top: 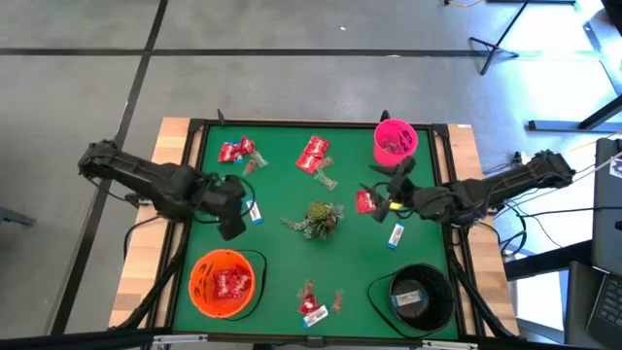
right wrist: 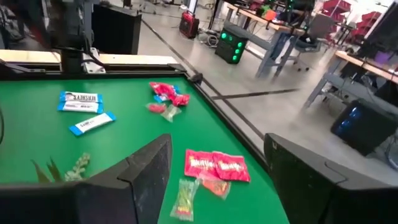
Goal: Sort candy
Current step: Put the white chocolate into the black bucket
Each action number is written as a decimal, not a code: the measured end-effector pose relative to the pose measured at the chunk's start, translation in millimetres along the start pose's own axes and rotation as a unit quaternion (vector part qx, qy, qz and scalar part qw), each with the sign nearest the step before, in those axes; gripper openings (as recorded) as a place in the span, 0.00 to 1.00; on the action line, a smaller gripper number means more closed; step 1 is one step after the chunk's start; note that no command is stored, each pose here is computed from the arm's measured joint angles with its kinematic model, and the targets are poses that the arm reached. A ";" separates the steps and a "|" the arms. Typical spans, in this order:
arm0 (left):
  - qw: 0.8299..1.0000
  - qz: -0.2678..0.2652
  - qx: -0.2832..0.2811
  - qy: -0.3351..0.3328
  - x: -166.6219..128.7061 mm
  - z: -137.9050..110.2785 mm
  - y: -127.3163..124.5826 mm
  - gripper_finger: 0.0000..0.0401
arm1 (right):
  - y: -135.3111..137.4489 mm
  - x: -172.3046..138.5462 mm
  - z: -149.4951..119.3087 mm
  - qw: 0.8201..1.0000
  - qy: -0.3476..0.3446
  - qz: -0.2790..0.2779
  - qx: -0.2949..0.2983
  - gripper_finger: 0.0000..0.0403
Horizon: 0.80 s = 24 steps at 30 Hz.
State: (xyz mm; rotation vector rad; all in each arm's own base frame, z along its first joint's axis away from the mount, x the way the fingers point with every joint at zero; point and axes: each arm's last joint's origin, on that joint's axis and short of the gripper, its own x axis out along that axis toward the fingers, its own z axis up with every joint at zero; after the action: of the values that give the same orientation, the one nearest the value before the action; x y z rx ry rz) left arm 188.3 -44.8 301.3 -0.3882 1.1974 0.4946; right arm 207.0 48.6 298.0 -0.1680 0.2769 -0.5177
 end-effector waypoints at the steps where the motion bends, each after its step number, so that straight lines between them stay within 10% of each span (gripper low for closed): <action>1: 1.000 -0.003 -0.004 0.015 9.2 0.5 2.8 0.30 | -3.3 -2.8 -5.5 1.000 -0.001 0.000 0.007 0.63; 24: 0.981 -0.006 -0.152 0.122 122.5 -16.3 65.2 0.63 | -26.2 -21.5 -49.2 0.999 -0.016 -0.008 0.040 0.63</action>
State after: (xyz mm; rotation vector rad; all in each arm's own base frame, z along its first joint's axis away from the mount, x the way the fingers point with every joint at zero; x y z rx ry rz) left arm 173.8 19.9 178.3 -0.7351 1.3566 0.6352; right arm 162.1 32.7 261.9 -0.1004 0.2237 -0.5397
